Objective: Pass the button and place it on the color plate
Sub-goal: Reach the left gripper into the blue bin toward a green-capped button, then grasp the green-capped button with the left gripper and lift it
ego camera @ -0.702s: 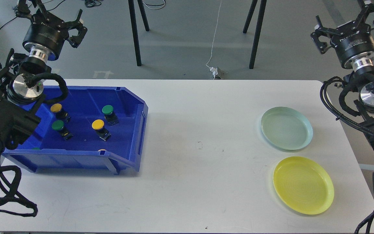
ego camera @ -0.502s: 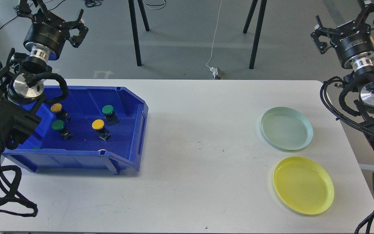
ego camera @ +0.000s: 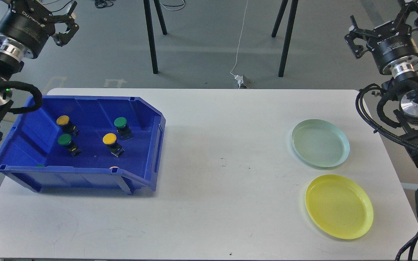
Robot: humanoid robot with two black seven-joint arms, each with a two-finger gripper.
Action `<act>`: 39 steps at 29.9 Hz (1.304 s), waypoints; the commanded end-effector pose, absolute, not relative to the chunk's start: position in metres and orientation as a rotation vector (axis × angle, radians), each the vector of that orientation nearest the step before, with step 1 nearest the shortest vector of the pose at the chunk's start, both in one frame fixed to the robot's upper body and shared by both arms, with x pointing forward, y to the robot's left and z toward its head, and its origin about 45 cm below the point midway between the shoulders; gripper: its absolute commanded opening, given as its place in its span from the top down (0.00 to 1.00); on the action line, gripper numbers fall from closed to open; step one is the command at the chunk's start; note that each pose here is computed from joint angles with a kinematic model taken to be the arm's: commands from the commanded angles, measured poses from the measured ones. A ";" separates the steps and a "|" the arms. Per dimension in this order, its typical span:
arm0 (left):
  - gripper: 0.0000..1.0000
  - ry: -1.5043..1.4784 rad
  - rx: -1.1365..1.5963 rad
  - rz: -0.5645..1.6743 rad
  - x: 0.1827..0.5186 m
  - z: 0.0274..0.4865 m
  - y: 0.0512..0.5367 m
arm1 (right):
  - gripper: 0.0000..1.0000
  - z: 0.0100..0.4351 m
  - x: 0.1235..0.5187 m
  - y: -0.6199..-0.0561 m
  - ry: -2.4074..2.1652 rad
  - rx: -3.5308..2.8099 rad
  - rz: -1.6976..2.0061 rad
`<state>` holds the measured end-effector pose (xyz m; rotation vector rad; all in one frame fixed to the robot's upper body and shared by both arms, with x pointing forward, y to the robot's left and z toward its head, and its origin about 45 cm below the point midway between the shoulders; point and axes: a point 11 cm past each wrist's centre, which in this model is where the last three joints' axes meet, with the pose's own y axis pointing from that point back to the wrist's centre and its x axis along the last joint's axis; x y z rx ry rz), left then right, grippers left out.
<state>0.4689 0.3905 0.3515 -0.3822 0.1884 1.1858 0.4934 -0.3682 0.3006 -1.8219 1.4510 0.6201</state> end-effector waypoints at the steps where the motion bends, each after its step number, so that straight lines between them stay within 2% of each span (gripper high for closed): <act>1: 0.00 0.005 -0.144 1.166 0.451 0.370 0.409 | 0.00 0.307 0.493 -0.366 1.433 -1.836 0.608; 9: 0.00 -0.335 0.372 1.046 0.426 0.377 0.420 | 0.00 0.311 0.492 -0.370 1.432 -1.838 0.594; 17: 0.01 -0.452 0.748 0.928 0.399 0.332 0.446 | 0.00 0.316 0.492 -0.379 1.443 -1.828 0.575; 26: 0.02 -0.616 1.188 0.614 0.386 0.267 0.443 | 0.00 0.316 0.492 -0.379 1.445 -1.828 0.575; 31: 0.06 -0.661 1.334 0.469 0.376 0.224 0.445 | 0.00 0.317 0.492 -0.378 1.443 -1.829 0.575; 39: 0.07 -0.608 1.350 0.426 0.378 0.193 0.436 | 0.00 0.323 0.496 -0.370 1.420 -1.840 0.572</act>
